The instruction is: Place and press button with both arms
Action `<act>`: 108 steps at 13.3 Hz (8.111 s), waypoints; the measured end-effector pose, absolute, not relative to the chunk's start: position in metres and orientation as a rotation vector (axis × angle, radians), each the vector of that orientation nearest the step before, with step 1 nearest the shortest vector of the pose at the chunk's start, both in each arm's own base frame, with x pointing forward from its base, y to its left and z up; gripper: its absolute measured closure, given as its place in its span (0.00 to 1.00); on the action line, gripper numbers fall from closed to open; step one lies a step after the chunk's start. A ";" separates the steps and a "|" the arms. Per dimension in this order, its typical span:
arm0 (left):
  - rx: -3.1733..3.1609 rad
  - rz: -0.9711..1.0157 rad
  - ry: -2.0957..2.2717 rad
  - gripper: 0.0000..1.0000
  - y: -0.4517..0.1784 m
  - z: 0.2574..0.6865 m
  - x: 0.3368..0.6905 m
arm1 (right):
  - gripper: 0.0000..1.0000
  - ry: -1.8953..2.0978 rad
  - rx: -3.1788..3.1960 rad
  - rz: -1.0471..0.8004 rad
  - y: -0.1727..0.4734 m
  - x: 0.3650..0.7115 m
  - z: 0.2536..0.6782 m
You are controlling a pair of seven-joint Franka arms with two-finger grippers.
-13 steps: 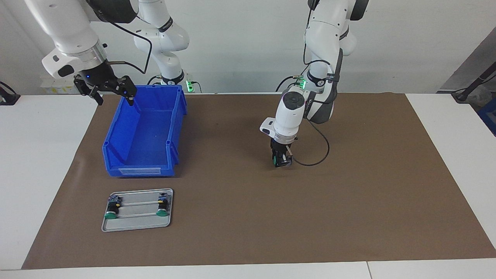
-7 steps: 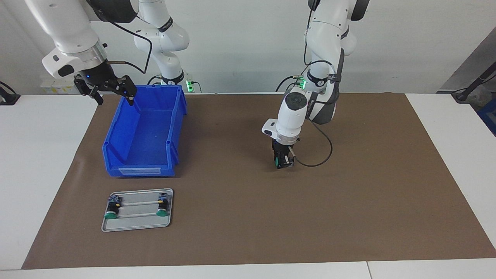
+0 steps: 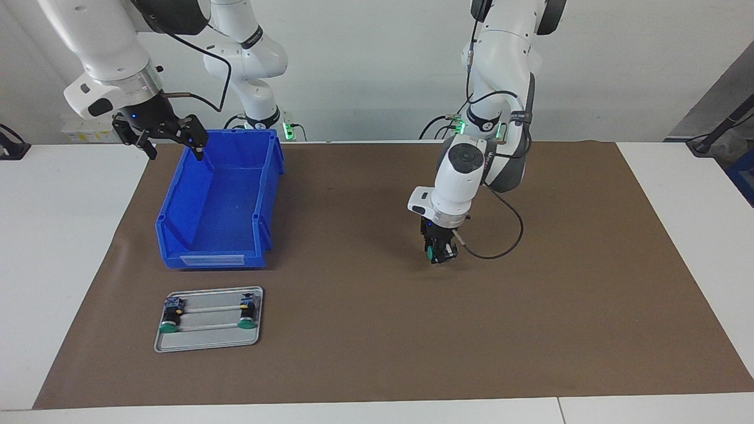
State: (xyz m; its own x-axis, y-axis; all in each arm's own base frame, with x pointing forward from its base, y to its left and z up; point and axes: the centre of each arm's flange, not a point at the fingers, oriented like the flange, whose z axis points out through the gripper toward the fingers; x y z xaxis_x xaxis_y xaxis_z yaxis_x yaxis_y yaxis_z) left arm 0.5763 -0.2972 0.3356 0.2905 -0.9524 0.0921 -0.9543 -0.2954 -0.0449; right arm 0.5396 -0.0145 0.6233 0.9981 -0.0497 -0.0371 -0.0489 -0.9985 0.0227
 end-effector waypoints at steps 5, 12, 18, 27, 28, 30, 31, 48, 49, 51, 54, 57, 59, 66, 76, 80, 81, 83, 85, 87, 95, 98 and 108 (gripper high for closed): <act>2.477 0.094 -1.754 0.60 -0.251 0.374 0.611 | 0.00 -0.077 3.118 -0.059 -0.014 0.540 0.623; 2.239 0.116 -1.593 0.60 -0.092 0.420 0.641 | 0.00 -0.077 3.118 -0.058 -0.014 0.540 0.623; 2.067 0.250 -1.472 0.60 0.010 0.410 0.623 | 0.00 -0.077 3.118 -0.058 -0.014 0.540 0.623; 1.789 0.646 -1.263 0.60 0.029 0.319 0.525 | 0.00 -0.077 3.118 -0.058 -0.014 0.540 0.623; 1.770 0.698 -1.237 0.60 0.024 0.305 0.517 | 0.00 -0.077 3.118 -0.058 -0.014 0.540 0.623; 1.725 0.809 -1.182 0.60 0.005 0.283 0.502 | 0.00 -0.077 3.118 -0.058 -0.014 0.540 0.623; 1.708 0.862 -1.153 0.60 -0.007 0.277 0.499 | 0.00 -0.077 3.118 -0.058 -0.014 0.540 0.623; 1.658 1.270 -0.851 0.60 -0.110 0.209 0.506 | 0.00 -0.077 3.118 -0.058 -0.014 0.540 0.623; 1.653 1.272 -0.863 0.60 -0.111 0.205 0.501 | 0.00 -0.077 3.118 -0.058 -0.014 0.540 0.623; 1.613 1.282 -0.877 0.60 -0.115 0.198 0.487 | 0.00 -0.077 3.118 -0.058 -0.014 0.540 0.623; 1.562 1.303 -0.893 0.60 -0.119 0.192 0.471 | 0.00 -0.077 3.118 -0.058 -0.014 0.540 0.623; 1.533 1.325 -0.912 0.60 -0.121 0.189 0.463 | 0.00 -0.077 3.118 -0.058 -0.014 0.540 0.623; 1.521 1.342 -0.924 0.60 -0.121 0.188 0.460 | 0.00 -0.077 3.118 -0.058 -0.014 0.540 0.623; 1.499 1.362 -0.936 0.60 -0.122 0.185 0.453 | 0.00 -0.077 3.118 -0.058 -0.014 0.540 0.623; 1.515 1.357 -0.936 0.30 -0.119 0.183 0.451 | 0.00 -0.077 3.118 -0.058 -0.014 0.540 0.623; 1.521 1.361 -0.934 0.19 -0.116 0.183 0.452 | 0.00 -0.077 3.118 -0.058 -0.014 0.540 0.623; 1.522 1.361 -0.934 0.19 -0.116 0.183 0.452 | 0.00 -0.077 3.118 -0.058 -0.014 0.540 0.623; 1.523 1.363 -0.932 0.20 -0.115 0.183 0.452 | 0.00 -0.077 3.118 -0.058 -0.014 0.540 0.623; 1.528 1.369 -0.925 0.20 -0.111 0.183 0.453 | 0.00 -0.077 3.118 -0.058 -0.014 0.540 0.623; 1.536 1.378 -0.916 0.19 -0.105 0.183 0.454 | 0.00 -0.077 3.118 -0.058 -0.014 0.540 0.623; 1.541 1.427 -0.857 0.18 -0.080 0.186 0.460 | 0.00 -0.077 3.118 -0.058 -0.014 0.539 0.624; 1.538 1.440 -0.785 0.18 -0.063 0.190 0.461 | 0.00 -0.077 3.118 -0.058 -0.014 0.539 0.624; 1.537 1.138 -0.620 0.18 -0.049 0.326 0.547 | 0.00 -0.077 3.118 -0.058 -0.014 0.539 0.624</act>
State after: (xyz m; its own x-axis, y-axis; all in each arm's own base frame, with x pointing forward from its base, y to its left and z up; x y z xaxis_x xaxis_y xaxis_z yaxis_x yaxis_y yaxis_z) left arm 0.5474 -0.0487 0.3256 0.4077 0.1763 0.8959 -0.8484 -0.2898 0.4431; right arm 0.5394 -0.0143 0.6237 0.9981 -0.0494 -0.0364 -0.0486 -0.9986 0.0226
